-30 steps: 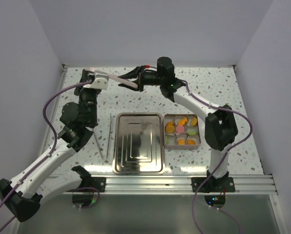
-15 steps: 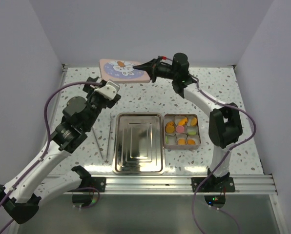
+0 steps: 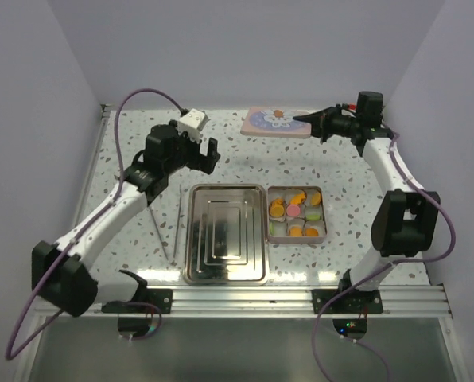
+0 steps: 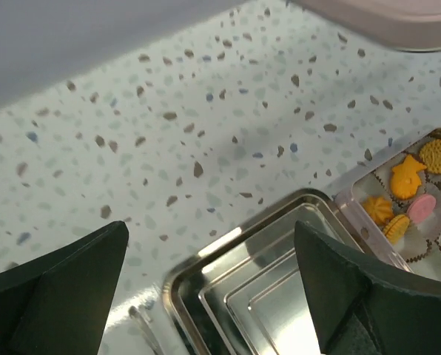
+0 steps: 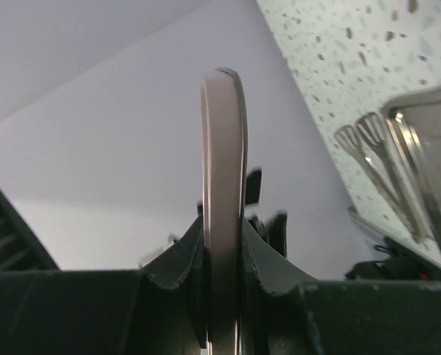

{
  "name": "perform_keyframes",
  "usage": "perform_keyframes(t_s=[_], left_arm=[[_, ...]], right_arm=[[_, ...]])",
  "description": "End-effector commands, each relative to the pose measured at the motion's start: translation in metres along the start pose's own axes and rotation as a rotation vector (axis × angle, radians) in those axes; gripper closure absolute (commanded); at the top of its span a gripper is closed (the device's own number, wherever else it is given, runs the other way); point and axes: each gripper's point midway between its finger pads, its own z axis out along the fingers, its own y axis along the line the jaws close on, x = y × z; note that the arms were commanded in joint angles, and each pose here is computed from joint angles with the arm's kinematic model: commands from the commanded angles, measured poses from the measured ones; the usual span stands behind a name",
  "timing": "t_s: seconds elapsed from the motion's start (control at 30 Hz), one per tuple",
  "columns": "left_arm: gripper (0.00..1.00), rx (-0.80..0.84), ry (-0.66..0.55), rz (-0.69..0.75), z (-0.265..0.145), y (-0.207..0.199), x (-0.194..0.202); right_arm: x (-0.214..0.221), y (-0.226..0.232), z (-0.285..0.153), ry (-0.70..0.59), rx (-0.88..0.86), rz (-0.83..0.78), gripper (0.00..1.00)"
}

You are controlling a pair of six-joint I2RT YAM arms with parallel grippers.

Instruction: Pack the cookies

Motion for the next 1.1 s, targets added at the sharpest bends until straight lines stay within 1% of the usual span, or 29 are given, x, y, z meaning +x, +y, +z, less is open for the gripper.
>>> perform_keyframes(t_s=[0.0,0.03,0.07,0.1,0.17,0.2,0.23,0.27,0.3,0.33,0.37,0.4,0.47,0.5,0.53,0.57,0.63,0.67,0.7,0.73,0.77,0.8,0.83,0.87,0.9,0.93,1.0,1.03,1.07], left_arm=[[0.00,0.152,0.104,-0.266,0.037,-0.009,0.023],[0.00,0.260,0.154,-0.311,0.053,-0.023,0.033],[0.00,0.284,0.168,-0.333,0.061,-0.024,0.039],[0.00,0.274,0.208,-0.366,0.075,-0.021,0.054],[0.00,0.153,0.199,-0.397,0.084,-0.003,0.066],[0.00,0.112,0.107,-0.383,0.079,0.005,0.061],[0.00,0.007,0.040,-0.352,0.076,0.025,0.057],[0.00,-0.047,-0.141,-0.297,0.057,0.039,0.015],[0.00,-0.125,-0.136,-0.246,0.047,0.050,0.043],[0.00,-0.273,-0.175,-0.213,0.033,0.076,0.045],[0.00,-0.358,-0.195,-0.186,0.021,0.092,0.048],[0.00,-0.449,-0.166,-0.138,0.006,0.109,0.065],[0.00,-0.550,-0.106,-0.129,-0.009,0.138,0.094],[0.00,-0.572,-0.054,-0.125,-0.017,0.146,0.123],[0.00,-0.617,-0.079,-0.133,-0.026,0.161,0.128],[0.00,-0.633,-0.061,-0.133,-0.037,0.163,0.153],[0.00,-0.629,-0.105,-0.102,-0.045,0.164,0.163],[0.00,-0.643,-0.188,-0.087,-0.048,0.166,0.154],[0.00,-0.653,-0.168,-0.089,-0.053,0.163,0.176],[0.00,-0.669,-0.179,-0.089,-0.054,0.165,0.179],[0.00,-0.671,-0.165,-0.058,-0.052,0.167,0.186],[0.00,-0.680,-0.161,-0.058,-0.052,0.168,0.191],[0.00,-0.691,-0.188,-0.054,-0.051,0.171,0.185],[0.00,-0.679,-0.182,-0.049,-0.047,0.171,0.186],[0.00,-0.690,-0.210,-0.039,-0.048,0.173,0.182],[0.00,-0.694,-0.270,-0.043,-0.050,0.176,0.172],[0.00,-0.694,-0.240,-0.069,-0.047,0.177,0.189],[0.00,-0.697,-0.287,-0.063,-0.050,0.178,0.182],[0.00,-0.698,-0.253,-0.065,-0.050,0.176,0.195]], right_arm=[[0.050,-0.031,-0.050,0.031,0.115,-0.193,1.00],[0.054,-0.036,-0.053,0.029,0.125,-0.205,1.00],[0.057,-0.037,-0.056,0.023,0.125,-0.218,1.00],[0.062,-0.039,-0.062,0.011,0.127,-0.242,1.00],[0.066,-0.048,-0.068,0.002,0.163,-0.276,1.00],[0.070,-0.050,-0.072,-0.005,0.167,-0.289,1.00],[0.073,-0.053,-0.075,-0.005,0.172,-0.298,1.00],[0.075,-0.060,-0.077,0.000,0.181,-0.291,1.00],[0.081,-0.062,-0.081,-0.002,0.181,-0.297,1.00],[0.082,-0.066,-0.083,-0.001,0.187,-0.303,1.00],[0.084,-0.070,-0.085,-0.001,0.194,-0.304,1.00],[0.088,-0.078,-0.088,0.003,0.208,-0.300,1.00],[0.089,-0.088,-0.089,0.002,0.229,-0.286,1.00],[0.090,-0.091,-0.091,0.002,0.236,-0.285,1.00],[0.090,-0.092,-0.092,-0.001,0.241,-0.295,1.00],[0.091,-0.095,-0.093,-0.001,0.254,-0.294,1.00],[0.088,-0.099,-0.096,-0.019,0.282,-0.325,1.00],[0.088,-0.099,-0.097,-0.026,0.293,-0.339,1.00],[0.088,-0.105,-0.100,-0.028,0.320,-0.347,1.00],[0.087,-0.107,-0.101,-0.032,0.333,-0.351,1.00],[0.085,-0.109,-0.102,-0.041,0.348,-0.356,1.00],[0.086,-0.114,-0.103,-0.035,0.364,-0.357,1.00],[0.087,-0.116,-0.104,-0.035,0.373,-0.359,1.00],[0.086,-0.118,-0.106,-0.037,0.386,-0.359,1.00],[0.087,-0.123,-0.108,-0.033,0.408,-0.363,1.00],[0.087,-0.126,-0.109,-0.033,0.419,-0.364,1.00],[0.088,-0.132,-0.112,-0.028,0.443,-0.358,1.00],[0.088,-0.133,-0.112,-0.025,0.448,-0.355,1.00],[0.089,-0.133,-0.112,-0.023,0.451,-0.360,1.00]])
